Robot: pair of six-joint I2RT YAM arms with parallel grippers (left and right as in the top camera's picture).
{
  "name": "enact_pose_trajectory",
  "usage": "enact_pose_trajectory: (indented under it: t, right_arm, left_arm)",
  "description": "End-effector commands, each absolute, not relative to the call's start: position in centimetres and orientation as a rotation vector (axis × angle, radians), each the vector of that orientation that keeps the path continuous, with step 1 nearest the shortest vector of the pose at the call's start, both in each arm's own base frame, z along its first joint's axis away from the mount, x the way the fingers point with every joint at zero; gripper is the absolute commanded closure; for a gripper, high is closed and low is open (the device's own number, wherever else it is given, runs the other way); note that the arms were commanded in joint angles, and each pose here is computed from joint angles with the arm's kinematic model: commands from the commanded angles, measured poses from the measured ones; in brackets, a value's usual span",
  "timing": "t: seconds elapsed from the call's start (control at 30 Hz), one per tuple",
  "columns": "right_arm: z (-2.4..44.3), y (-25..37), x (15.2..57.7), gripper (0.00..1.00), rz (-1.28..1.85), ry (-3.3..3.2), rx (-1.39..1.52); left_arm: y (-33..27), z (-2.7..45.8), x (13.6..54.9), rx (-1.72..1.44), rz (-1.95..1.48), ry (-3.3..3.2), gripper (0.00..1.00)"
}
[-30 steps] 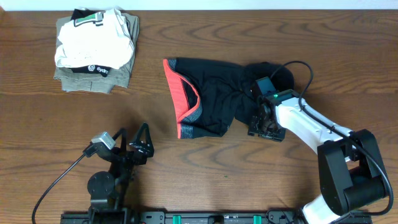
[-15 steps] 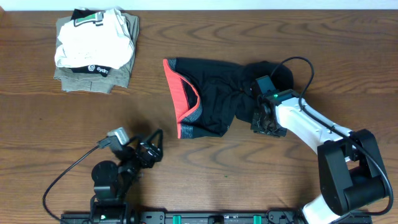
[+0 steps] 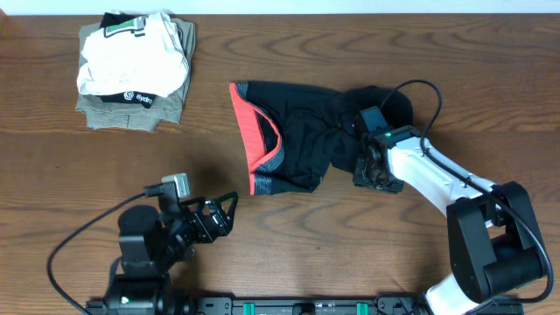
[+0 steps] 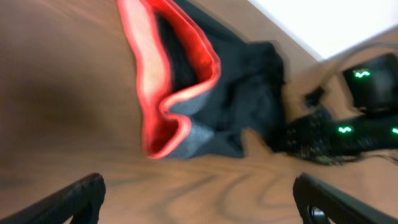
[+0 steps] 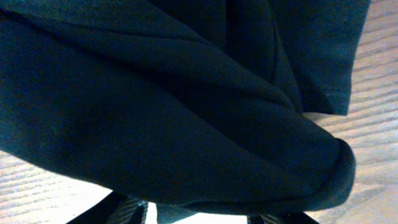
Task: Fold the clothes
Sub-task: 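Reach the left gripper to the red waistband and grasp it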
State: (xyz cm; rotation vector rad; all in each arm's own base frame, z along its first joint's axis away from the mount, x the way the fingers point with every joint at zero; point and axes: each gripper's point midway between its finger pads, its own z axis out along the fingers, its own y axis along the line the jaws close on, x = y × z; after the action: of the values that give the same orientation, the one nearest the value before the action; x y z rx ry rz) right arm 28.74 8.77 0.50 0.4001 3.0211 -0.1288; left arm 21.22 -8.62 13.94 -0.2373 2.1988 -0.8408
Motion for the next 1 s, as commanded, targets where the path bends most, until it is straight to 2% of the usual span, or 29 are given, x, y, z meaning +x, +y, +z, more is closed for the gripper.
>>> enact_pose_trajectory:
  t: [0.0, 0.27, 0.43, 0.6, 0.97]
  right_arm:
    - [0.3, 8.5, 28.8, 0.52, -0.157, 3.011, 0.404]
    - [0.3, 8.5, 28.7, 0.51, -0.161, 3.016, 0.404]
    - [0.3, 8.4, 28.4, 0.52, -0.169, 3.025, 0.404]
    - [0.3, 8.3, 28.1, 0.53, -0.180, 3.037, 0.404]
    - [0.3, 8.4, 28.0, 0.54, -0.171, 3.042, 0.405]
  left_arm:
    - [-7.6, 15.1, 22.1, -0.143, -0.666, 2.241, 0.02]
    - [-11.2, 11.1, 22.9, -0.019, -0.735, 2.446, 0.02]
    - [-12.5, 9.5, 24.1, -0.196, -0.825, 2.509, 0.02]
    - [-13.0, 8.6, 26.0, -0.160, -0.817, 2.493, 0.02]
    - [-15.3, 4.6, 26.5, -0.104, -0.832, 2.593, 0.02]
